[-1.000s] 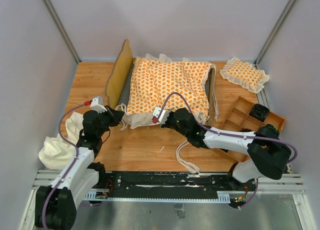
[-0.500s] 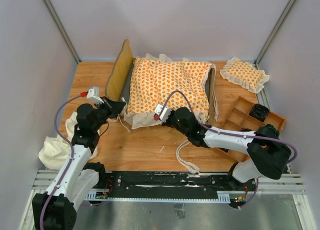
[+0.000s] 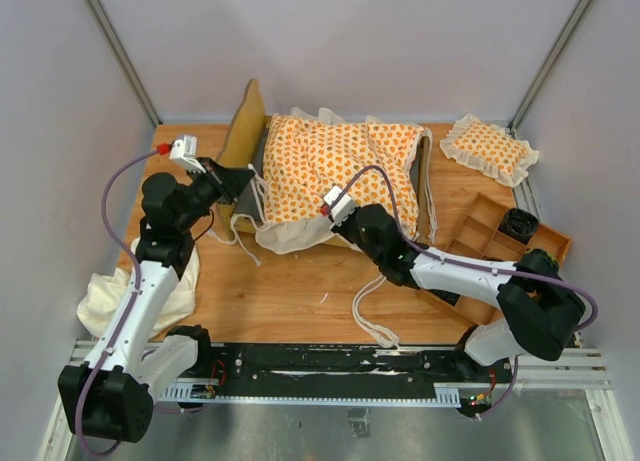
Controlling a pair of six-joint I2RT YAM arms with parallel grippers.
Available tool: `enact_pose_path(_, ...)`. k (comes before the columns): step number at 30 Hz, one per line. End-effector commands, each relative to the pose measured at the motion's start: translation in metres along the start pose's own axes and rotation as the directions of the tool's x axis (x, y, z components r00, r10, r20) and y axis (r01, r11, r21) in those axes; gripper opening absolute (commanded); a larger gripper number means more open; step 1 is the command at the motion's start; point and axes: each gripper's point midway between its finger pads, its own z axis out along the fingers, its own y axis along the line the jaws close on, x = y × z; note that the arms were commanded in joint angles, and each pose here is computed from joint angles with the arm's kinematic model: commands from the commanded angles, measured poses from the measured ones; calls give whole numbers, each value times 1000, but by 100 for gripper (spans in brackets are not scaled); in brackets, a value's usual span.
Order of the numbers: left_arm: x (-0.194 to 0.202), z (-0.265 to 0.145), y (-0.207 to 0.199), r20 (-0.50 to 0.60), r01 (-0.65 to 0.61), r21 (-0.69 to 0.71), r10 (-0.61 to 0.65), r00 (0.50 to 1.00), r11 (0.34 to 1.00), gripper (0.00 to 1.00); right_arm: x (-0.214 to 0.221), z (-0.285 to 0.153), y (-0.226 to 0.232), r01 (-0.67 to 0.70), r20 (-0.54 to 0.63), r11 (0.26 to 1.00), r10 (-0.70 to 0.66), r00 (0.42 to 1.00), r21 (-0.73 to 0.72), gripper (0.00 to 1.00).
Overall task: Set up the pet bed
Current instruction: Cross the ropes over the mattress.
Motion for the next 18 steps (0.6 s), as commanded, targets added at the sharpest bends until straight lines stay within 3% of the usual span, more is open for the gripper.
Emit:
enact_pose_path(1, 20, -10, 20, -70, -47, -78, 42, 997, 996, 0, -25, -2, -36, -152, 57, 984, 147, 988, 92, 10)
enact_pose_path(9, 8, 1, 35, -29, -236, -88, 235, 972, 968, 0, -14, -1, -39, -166, 32, 979, 163, 986, 116, 9)
enact_pose_path(13, 3, 19, 46, -41, -265, -104, 262, 964, 959, 0, -5, -3, -52, -210, 13, 963, 211, 977, 166, 9)
enact_pose_path(18, -3, 45, 33, -37, -272, 13, 272, 962, 962, 0, -3, -3, -63, -256, 16, 945, 258, 966, 204, 9)
